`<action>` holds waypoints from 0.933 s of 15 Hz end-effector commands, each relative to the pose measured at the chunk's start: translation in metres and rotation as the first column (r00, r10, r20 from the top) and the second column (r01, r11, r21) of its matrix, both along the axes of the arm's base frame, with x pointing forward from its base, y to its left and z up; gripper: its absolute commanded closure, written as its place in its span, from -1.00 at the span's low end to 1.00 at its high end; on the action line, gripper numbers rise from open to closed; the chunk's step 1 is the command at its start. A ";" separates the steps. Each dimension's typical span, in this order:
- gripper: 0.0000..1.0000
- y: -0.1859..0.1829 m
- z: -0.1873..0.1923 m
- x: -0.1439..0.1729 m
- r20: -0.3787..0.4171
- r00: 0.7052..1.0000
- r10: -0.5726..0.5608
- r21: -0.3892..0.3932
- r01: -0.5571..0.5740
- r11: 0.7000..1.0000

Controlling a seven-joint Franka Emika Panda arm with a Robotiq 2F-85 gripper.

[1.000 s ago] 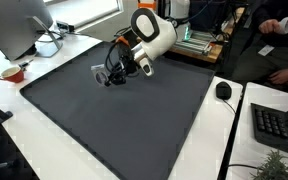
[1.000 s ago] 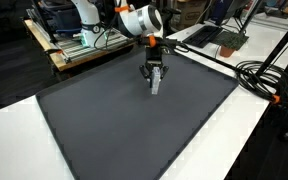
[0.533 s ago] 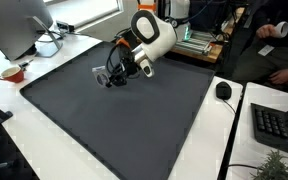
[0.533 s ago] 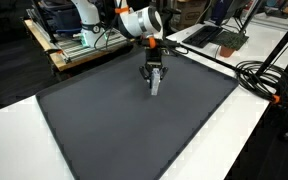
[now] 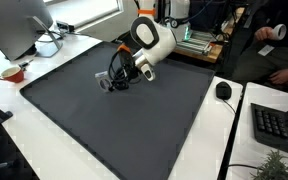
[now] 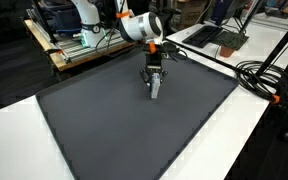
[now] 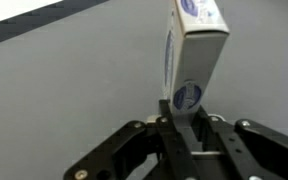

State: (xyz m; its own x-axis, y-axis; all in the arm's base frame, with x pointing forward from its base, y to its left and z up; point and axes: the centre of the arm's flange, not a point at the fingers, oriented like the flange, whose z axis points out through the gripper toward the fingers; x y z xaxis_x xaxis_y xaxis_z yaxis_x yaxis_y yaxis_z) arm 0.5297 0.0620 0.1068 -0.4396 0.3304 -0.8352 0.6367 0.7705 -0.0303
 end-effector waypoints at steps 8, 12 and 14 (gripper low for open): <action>0.83 -0.004 -0.015 0.010 -0.024 1.000 0.000 0.028 0.000 1.000; 0.00 -0.004 -0.014 0.009 -0.029 1.000 -0.001 0.032 0.002 0.999; -0.27 -0.004 -0.012 0.008 -0.033 0.999 -0.002 0.036 0.003 0.999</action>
